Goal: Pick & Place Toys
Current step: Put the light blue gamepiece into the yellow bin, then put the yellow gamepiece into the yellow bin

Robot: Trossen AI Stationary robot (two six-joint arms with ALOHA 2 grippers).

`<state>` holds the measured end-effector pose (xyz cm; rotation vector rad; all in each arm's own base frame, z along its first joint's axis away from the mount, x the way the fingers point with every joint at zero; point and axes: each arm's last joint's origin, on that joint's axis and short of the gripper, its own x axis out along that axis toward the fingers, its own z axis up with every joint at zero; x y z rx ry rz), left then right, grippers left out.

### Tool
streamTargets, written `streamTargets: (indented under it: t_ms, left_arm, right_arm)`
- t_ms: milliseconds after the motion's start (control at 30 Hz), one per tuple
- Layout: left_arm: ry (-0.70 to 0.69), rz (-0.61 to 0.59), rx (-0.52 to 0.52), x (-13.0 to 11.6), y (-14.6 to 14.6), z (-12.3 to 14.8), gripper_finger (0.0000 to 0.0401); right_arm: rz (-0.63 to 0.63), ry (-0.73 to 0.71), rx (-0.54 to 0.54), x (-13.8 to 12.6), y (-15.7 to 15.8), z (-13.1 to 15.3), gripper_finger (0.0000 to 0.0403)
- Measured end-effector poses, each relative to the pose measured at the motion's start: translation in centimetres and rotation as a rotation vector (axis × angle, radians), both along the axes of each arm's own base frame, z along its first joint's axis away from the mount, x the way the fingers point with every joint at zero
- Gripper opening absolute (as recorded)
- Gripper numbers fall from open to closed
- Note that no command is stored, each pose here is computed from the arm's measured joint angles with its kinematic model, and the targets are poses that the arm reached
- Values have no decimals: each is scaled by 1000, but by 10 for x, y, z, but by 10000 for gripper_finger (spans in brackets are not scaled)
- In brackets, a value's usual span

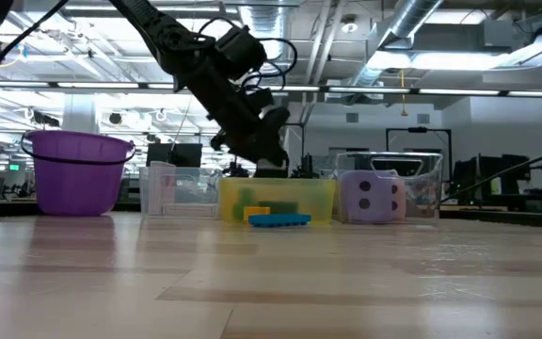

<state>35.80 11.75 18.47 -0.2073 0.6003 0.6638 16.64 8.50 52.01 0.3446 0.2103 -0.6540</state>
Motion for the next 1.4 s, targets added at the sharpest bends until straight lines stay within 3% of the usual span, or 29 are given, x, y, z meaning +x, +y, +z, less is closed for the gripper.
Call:
streamTargets:
  t_ms: [367,1200,1400]
  left_arm:
    - [9,66,-118,-5,-7,-12,163]
    - [-7,89,-96,-3,-7,-11,169]
    - [-91,1,-132,4,-14,-5,169]
  right_arm:
    - [33,27,-14,-1,1,0,250]
    - [63,26,-20,-2,4,1,250]
    - [62,27,-25,-2,4,1,250]
